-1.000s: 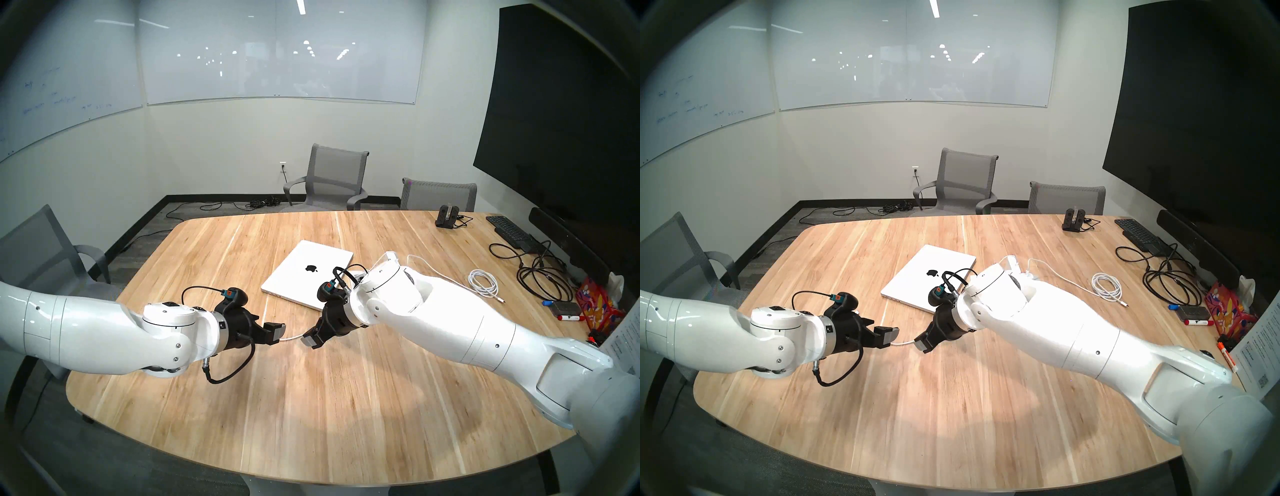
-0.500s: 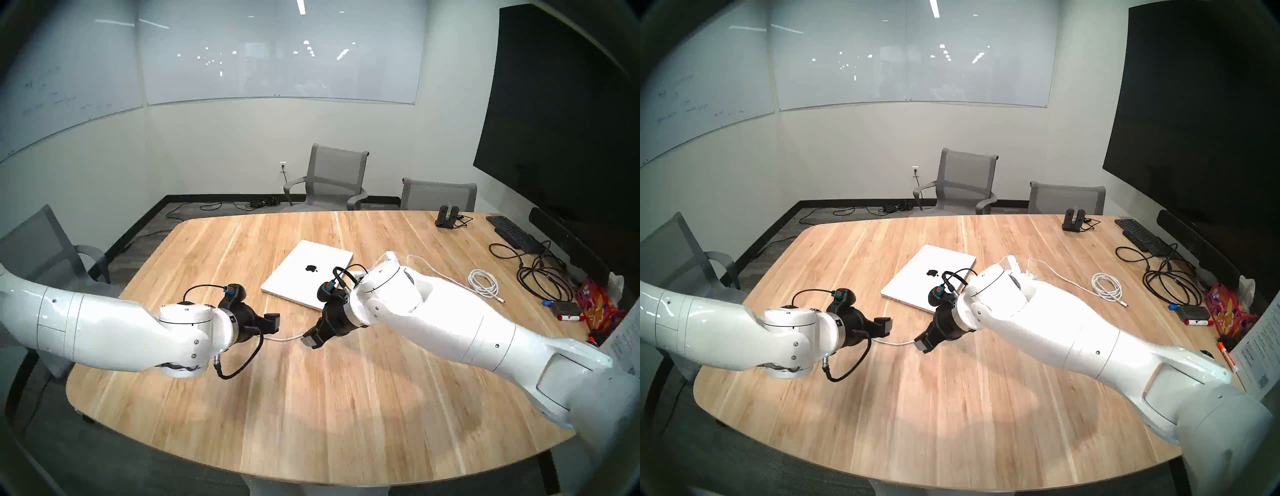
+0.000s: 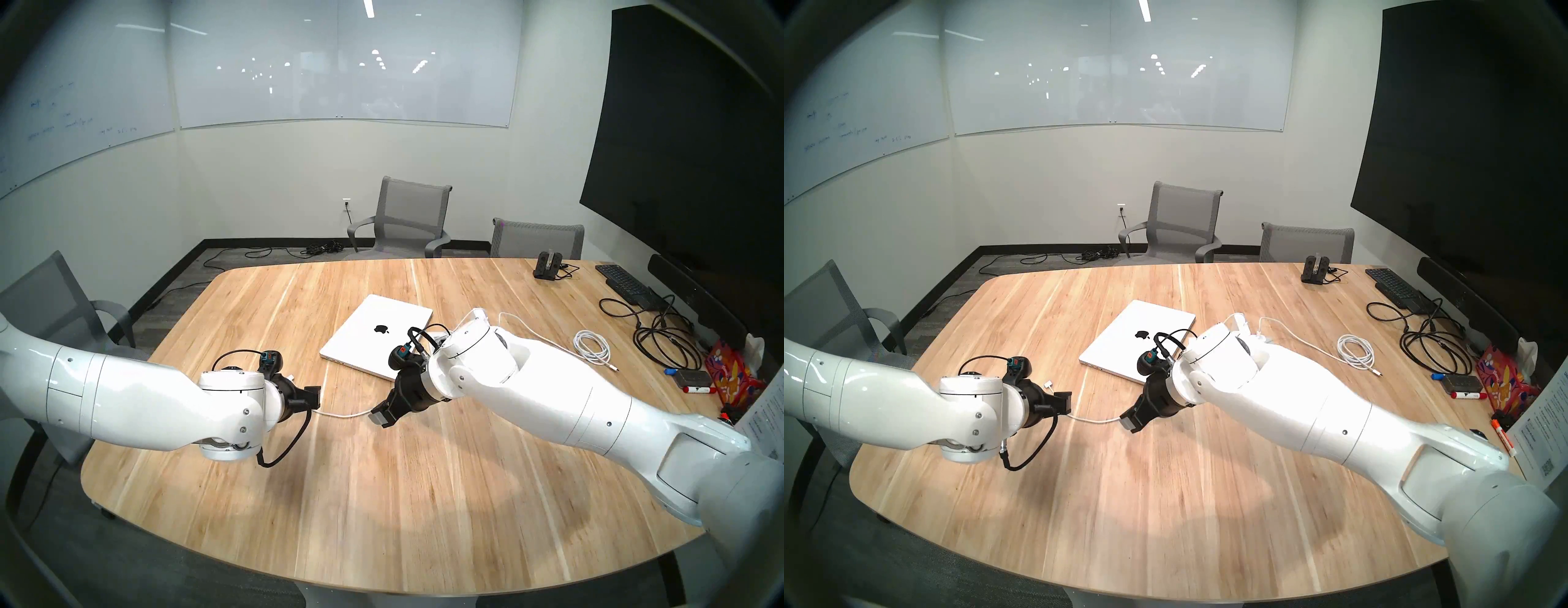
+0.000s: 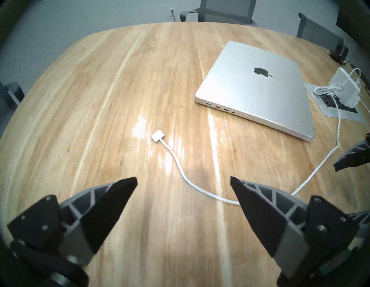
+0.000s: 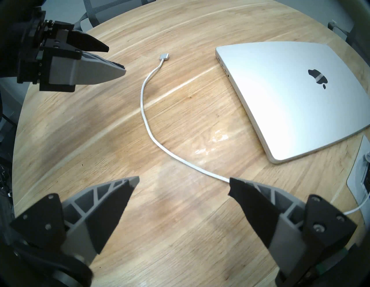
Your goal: Plug the charging cable into the port of a MacBook
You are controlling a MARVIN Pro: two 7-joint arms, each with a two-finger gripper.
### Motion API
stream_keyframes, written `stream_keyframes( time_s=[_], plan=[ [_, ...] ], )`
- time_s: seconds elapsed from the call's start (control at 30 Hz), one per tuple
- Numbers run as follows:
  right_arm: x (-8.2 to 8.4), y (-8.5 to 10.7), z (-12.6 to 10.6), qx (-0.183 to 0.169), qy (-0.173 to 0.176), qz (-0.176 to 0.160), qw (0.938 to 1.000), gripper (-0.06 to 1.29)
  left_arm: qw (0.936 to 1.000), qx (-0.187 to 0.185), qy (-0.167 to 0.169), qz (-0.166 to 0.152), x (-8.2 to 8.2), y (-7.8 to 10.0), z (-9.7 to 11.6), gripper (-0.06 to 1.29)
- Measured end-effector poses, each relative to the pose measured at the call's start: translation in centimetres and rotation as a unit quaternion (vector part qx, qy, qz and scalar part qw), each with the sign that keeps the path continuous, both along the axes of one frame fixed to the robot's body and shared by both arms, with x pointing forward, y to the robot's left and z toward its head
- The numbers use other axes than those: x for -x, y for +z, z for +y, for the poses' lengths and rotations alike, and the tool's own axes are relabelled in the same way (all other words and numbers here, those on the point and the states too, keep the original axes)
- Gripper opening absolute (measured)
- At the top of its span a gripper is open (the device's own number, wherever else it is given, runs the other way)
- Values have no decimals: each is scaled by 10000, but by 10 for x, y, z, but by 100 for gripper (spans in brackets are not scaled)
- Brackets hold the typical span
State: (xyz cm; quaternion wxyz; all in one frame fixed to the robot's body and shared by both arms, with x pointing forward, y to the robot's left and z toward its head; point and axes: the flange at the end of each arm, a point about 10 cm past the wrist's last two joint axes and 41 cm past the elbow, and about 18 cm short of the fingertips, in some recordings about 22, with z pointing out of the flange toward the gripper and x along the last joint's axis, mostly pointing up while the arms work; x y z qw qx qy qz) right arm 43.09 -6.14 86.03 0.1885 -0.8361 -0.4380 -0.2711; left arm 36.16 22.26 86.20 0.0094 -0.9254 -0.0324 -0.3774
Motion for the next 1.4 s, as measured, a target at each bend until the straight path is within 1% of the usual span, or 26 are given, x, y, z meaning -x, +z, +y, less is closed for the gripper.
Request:
stream_keyframes(
  time_s=[0.1,0.2,0.4,0.67,0.93,1.4],
  plan=[
    [0,0,0,0,0,0,10000,121,9999,-27,78,87,-4,-2,1,125],
    [0,0,0,0,0,0,10000,121,9999,-28,110,111,-8,-3,1,125],
    [0,0,0,0,1,0,10000,121,9997,65,201,140,-23,-10,0,125],
    [0,0,0,-1,1,-1,10000,121,9992,185,261,249,-33,-18,-4,125],
    [0,0,0,-1,1,-1,10000,121,9988,210,245,377,-37,-22,-9,125],
    [0,0,0,-1,1,-1,10000,121,9984,199,312,438,-41,-23,-14,125]
  ],
)
